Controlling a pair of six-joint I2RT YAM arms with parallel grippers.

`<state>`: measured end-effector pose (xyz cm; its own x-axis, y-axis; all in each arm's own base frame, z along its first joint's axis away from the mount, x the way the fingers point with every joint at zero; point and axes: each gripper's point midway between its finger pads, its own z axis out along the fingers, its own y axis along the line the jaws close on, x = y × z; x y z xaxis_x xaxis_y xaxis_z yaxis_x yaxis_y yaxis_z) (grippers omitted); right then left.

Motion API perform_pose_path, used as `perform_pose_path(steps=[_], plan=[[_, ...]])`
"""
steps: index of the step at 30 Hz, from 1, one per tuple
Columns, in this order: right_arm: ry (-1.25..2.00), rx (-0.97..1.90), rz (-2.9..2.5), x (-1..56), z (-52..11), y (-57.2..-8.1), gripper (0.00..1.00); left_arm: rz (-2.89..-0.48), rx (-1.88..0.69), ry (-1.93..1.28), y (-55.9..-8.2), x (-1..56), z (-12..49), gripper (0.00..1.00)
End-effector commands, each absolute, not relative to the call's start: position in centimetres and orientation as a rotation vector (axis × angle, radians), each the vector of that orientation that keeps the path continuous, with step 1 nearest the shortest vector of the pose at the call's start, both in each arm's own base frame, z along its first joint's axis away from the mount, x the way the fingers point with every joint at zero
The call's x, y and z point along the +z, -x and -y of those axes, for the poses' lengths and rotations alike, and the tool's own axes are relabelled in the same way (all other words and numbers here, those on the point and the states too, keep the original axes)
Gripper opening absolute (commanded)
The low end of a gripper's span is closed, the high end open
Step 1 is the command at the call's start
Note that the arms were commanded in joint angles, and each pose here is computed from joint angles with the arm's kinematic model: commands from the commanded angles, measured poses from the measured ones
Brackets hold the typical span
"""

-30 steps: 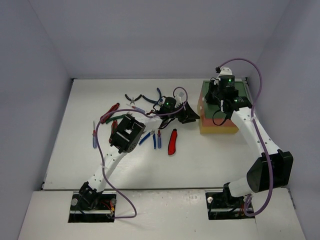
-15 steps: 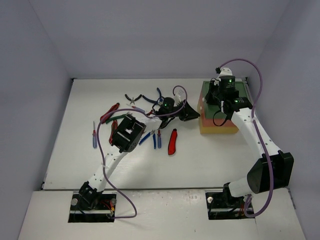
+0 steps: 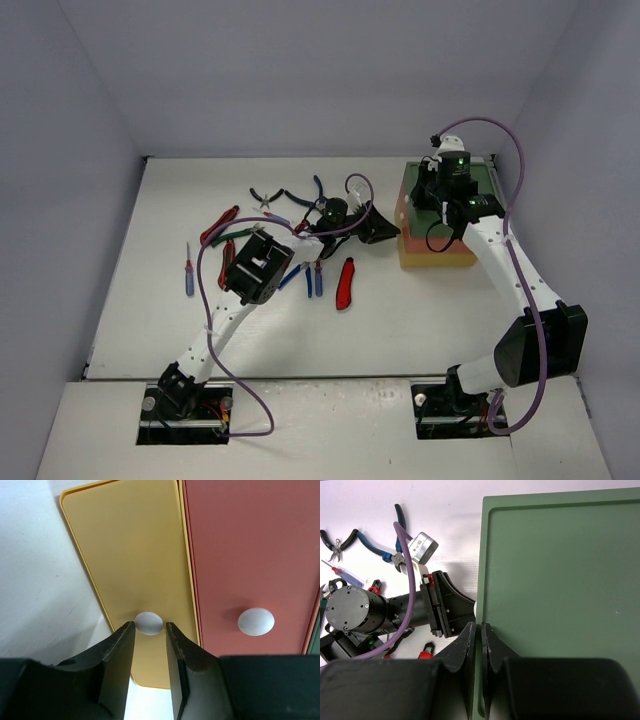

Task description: Sort the tools into containers

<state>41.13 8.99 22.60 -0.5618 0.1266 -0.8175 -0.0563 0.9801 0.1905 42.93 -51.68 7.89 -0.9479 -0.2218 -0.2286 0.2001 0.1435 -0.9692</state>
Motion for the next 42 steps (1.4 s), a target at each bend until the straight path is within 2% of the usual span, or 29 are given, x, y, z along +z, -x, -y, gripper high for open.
perform_pose_path(steps=[1, 7, 8, 9, 11, 22, 30, 42], plan=[[-0.004, 0.316, -2.139, 23.6, -10.2, -40.1, 0.00, -1.819, -1.997, -0.111, -43.0, 16.5, 52.8, 0.29], [-0.002, 0.317, -2.139, 23.6, -10.2, -40.1, 0.00, -1.783, -2.026, -0.100, -43.0, 17.1, 52.7, 0.27], [-0.002, 0.317, -2.140, 23.5, -10.2, -40.1, 0.00, -1.777, -2.026, -0.100, -43.0, 17.1, 52.7, 0.24], [0.000, 0.316, -2.141, 23.5, -10.2, -40.1, 0.00, -1.774, -2.027, -0.096, -43.0, 17.1, 52.6, 0.17], [0.001, 0.315, -2.142, 23.4, -10.2, -40.0, 0.00, -1.769, -2.028, -0.098, -43.0, 17.3, 52.7, 0.12], [-0.009, 0.288, -2.137, 23.4, -9.1, -39.9, 0.00, -1.781, -1.997, -0.057, -43.2, 17.2, 51.0, 0.00], [-0.034, 0.251, -2.134, 23.3, -7.6, -39.8, 0.00, -1.827, -1.942, -0.018, -44.3, 17.7, 48.1, 0.00], [-0.093, 0.123, -2.131, 22.9, -5.3, -40.0, 0.00, -1.941, -1.863, 0.020, -43.5, 15.9, 43.4, 0.00]])
